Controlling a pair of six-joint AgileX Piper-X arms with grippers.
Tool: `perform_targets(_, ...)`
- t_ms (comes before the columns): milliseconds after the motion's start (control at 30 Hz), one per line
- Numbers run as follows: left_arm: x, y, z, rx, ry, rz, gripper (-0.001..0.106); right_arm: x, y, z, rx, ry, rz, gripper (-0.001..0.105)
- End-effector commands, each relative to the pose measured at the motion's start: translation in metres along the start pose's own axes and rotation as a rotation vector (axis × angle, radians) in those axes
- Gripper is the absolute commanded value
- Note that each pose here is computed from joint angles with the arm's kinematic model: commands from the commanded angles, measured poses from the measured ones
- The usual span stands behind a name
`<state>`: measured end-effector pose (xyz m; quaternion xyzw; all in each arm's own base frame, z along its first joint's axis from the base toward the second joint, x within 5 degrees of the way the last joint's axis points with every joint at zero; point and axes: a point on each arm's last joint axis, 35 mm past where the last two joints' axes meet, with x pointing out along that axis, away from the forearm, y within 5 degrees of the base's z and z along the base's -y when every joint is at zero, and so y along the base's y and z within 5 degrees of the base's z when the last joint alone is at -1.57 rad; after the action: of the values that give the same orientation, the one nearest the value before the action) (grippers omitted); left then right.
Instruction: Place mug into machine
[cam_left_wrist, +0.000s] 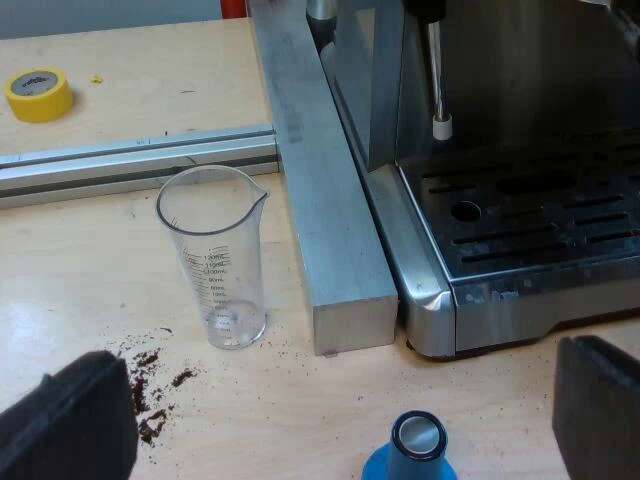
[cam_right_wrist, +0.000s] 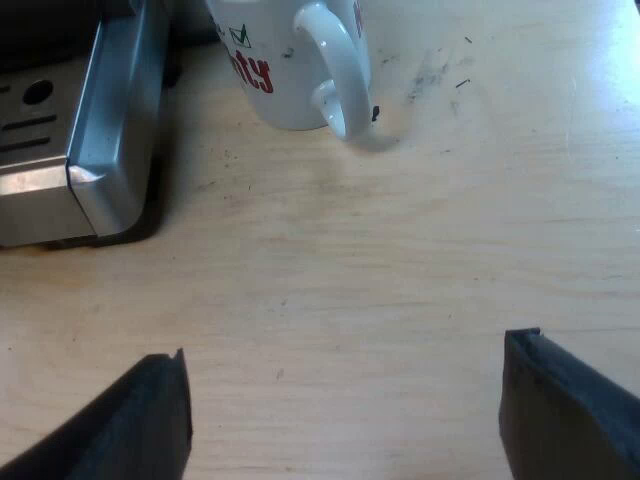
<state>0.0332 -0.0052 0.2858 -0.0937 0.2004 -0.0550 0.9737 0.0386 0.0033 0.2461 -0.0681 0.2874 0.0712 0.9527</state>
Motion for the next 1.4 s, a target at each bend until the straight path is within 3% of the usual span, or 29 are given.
perform_targets(33, 0.002, 0.0, 0.002, 0.002, 0.002, -0.007, 0.085, -0.006, 0.0, 0.006, 0.0, -0.025, -0.002, 0.066)
perform_targets(200, -0.005, -0.004, 0.008, 0.005, -0.018, -0.052, 0.085, -0.025, 0.0, 0.018, -0.005, -0.064, -0.009, 0.066)
perform_targets(367, -0.016, -0.008, 0.018, 0.019, -0.054, -0.103, 0.085, -0.037, -0.002, 0.036, -0.047, -0.041, -0.005, 0.066)
perform_targets(433, -0.019, -0.01, 0.02, 0.035, -0.051, -0.179, 0.085, -0.037, -0.004, 0.044, -0.11, -0.019, -0.002, 0.066)
perform_targets(667, -0.015, -0.02, 0.027, 0.089, -0.04, -0.408, 0.085, -0.027, -0.006, 0.056, -0.14, 0.043, 0.03, 0.066)
perform_targets(800, -0.007, -0.03, 0.03, 0.14, -0.04, -0.587, 0.085, -0.014, -0.006, 0.06, -0.242, 0.108, 0.077, 0.066)
perform_targets(900, -0.005, -0.032, 0.029, 0.155, -0.034, -0.637, 0.085, -0.012, -0.006, 0.061, -0.25, 0.116, 0.082, 0.066)
perform_targets(967, 0.006, -0.04, 0.024, 0.187, -0.015, -0.765, 0.085, -0.009, -0.006, 0.062, -0.257, 0.127, 0.088, 0.066)
perform_targets(1100, 0.024, -0.044, 0.009, 0.197, 0.043, -0.812, 0.085, 0.002, -0.007, 0.062, -0.26, 0.155, 0.096, 0.066)
perform_targets(1200, 0.026, -0.045, 0.006, 0.198, 0.052, -0.822, 0.085, 0.015, -0.007, 0.054, -0.26, 0.151, 0.094, 0.066)
perform_targets(1300, 0.04, -0.046, -0.014, 0.201, 0.103, -0.906, 0.085, 0.025, -0.007, 0.05, -0.262, 0.14, 0.08, 0.066)
perform_targets(1400, 0.045, -0.045, -0.022, 0.2, 0.117, -0.913, 0.085, 0.034, -0.008, 0.046, -0.265, 0.119, 0.062, 0.066)
